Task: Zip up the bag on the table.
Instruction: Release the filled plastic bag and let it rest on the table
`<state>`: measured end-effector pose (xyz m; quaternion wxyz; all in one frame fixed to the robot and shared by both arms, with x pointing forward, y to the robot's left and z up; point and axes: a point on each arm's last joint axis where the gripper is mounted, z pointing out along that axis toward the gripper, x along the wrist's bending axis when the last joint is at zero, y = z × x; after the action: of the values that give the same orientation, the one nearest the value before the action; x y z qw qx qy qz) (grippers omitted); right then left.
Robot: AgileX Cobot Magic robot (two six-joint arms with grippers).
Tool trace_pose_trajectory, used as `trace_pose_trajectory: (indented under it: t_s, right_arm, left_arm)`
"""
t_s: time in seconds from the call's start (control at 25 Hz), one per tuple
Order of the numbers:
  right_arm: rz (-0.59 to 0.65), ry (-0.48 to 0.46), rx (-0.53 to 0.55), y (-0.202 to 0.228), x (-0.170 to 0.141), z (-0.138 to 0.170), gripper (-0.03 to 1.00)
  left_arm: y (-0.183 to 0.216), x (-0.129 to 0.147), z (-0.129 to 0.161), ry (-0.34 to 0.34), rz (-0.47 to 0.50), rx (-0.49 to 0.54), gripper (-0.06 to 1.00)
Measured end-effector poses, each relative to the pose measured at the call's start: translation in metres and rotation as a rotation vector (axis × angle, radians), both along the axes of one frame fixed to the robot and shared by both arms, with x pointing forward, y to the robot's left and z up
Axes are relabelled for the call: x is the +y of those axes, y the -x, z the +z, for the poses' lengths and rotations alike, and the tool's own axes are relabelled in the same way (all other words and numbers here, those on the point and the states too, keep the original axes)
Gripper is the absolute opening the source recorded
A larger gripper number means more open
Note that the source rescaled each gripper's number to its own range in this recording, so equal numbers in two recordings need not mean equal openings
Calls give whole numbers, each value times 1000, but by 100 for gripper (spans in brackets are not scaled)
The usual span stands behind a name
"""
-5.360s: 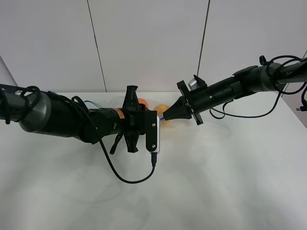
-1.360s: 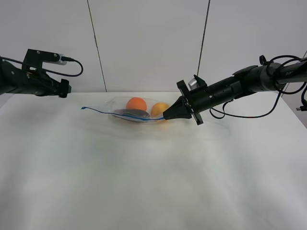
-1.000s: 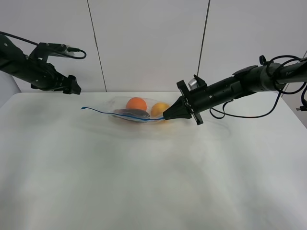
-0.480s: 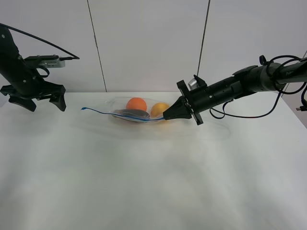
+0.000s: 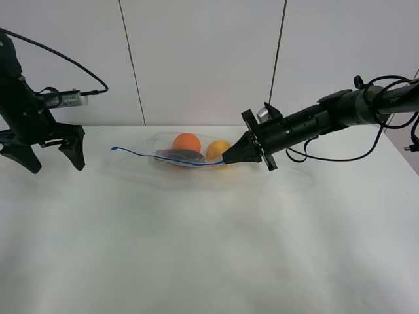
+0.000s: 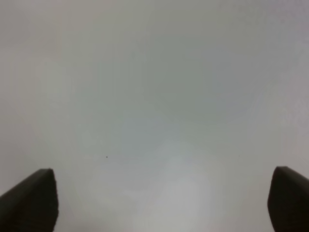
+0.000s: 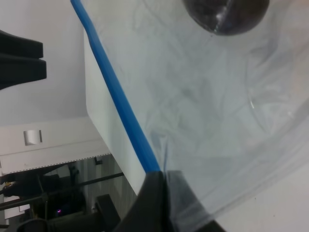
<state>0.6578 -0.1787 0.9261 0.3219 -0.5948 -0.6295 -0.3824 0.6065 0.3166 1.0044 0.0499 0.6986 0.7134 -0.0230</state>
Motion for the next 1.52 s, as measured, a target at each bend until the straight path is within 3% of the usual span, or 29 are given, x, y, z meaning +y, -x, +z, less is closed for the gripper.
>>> trace_pose_trajectory:
  t_s: [0.32, 0.76, 0.88, 1.2, 1.52]
  right_arm:
    - [7, -5, 4, 1, 0, 0, 0]
    - [7, -5, 4, 1, 0, 0, 0]
    - [7, -5, 4, 1, 0, 0, 0]
    - [12, -8, 6, 1, 0, 1, 0]
    - [12, -8, 6, 1, 0, 1, 0]
  left_arm:
    - [60, -2, 22, -22, -8, -3, 100]
    - [185, -11, 82, -39, 1, -263, 100]
    - [219, -13, 82, -42, 7, -325, 100]
    - [287, -17, 43, -47, 12, -404, 100]
    - [327, -20, 56, -64, 18, -680, 100]
